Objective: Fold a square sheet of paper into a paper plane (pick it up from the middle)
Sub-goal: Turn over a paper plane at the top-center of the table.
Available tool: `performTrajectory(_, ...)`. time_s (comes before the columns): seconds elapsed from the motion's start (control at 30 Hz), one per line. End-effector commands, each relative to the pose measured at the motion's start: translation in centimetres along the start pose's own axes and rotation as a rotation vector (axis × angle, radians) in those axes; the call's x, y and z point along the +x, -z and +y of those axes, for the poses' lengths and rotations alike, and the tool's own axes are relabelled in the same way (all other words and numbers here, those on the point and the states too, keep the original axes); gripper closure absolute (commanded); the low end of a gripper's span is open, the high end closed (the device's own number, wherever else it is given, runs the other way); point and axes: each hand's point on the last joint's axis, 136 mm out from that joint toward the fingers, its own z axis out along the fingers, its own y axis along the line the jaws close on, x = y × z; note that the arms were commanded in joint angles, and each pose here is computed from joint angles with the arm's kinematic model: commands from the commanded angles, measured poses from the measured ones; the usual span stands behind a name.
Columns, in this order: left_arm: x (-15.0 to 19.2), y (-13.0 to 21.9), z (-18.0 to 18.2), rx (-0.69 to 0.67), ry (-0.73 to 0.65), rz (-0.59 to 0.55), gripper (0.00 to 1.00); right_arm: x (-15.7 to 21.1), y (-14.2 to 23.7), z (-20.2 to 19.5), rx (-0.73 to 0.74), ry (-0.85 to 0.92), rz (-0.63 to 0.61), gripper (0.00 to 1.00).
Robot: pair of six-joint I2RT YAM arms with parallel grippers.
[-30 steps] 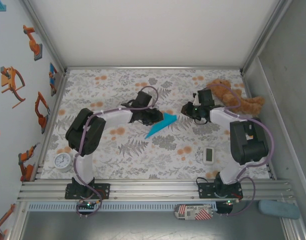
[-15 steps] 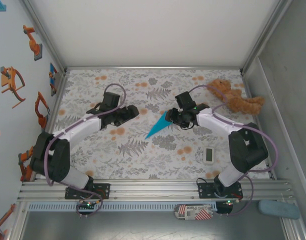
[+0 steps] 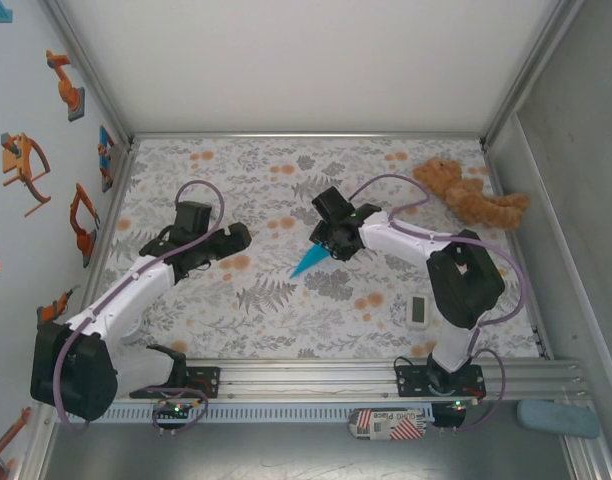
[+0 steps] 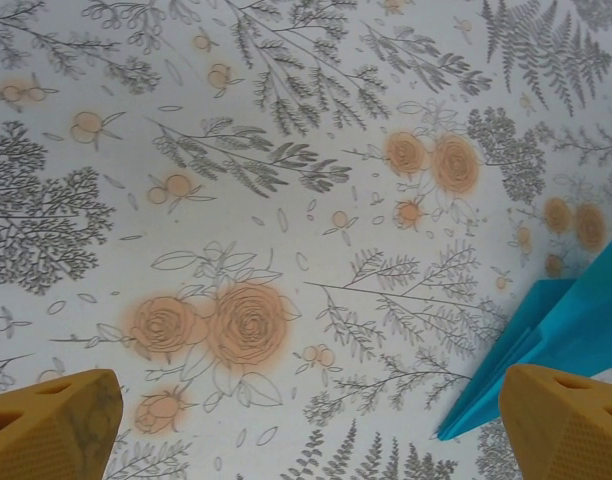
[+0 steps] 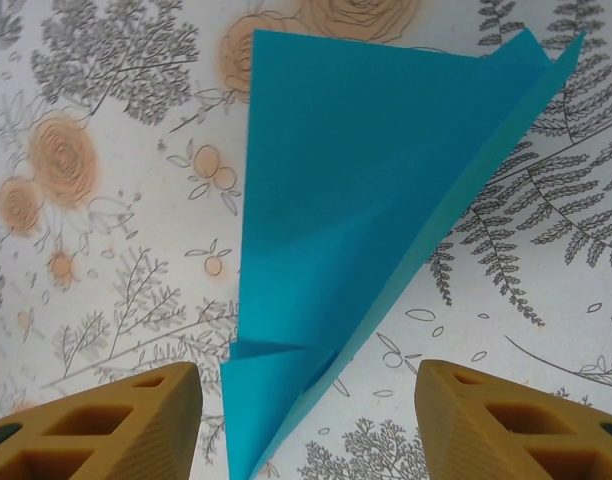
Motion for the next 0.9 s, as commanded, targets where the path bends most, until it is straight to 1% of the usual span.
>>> performTrajectory(0.0, 0.6, 0.2, 1.0, -0.018, -0.036, 0.018, 0.04, -0.3, -0.6, -0.7, 0.074, -0.083, -0.027, 0.43)
performTrajectory(0.27, 0.9, -0.2, 0.9, 0.004, -0.031, 0.046, 0.04, -0.2, -1.1, -2.0, 0.142, -0.126, -0.043, 0.51)
performTrajectory(0.37, 0.8, -0.2, 0.9, 0.004, -0.028, 0.046, 0.04, 0.1, -1.4, -2.2, 0.147, -0.140, -0.035, 0.60)
performTrajectory(0.43, 0.7, -0.2, 1.0, 0.003, -0.026, 0.044, 0.04, 0.1, -1.4, -2.1, 0.145, -0.141, -0.033, 0.68)
performTrajectory(0.57, 0.8, -0.2, 1.1, 0.003, -0.016, 0.048, 0.04, -0.3, -1.1, -1.8, 0.137, -0.136, -0.049, 0.79)
performTrajectory(0.73, 0.7, -0.2, 1.2, 0.003, 0.005, 0.046, 0.04, -1.0, -0.6, -1.1, 0.120, -0.096, -0.070, 0.95)
performTrajectory(0.8, 0.7, -0.3, 1.1, 0.012, 0.017, 0.052, 0.04, -1.0, -0.5, -0.9, 0.117, -0.085, -0.071, 1.00)
performTrajectory(0.87, 0.7, -0.4, 1.2, 0.016, 0.036, 0.056, 0.04, -1.2, -0.4, -0.6, 0.107, -0.074, -0.076, 1.00)
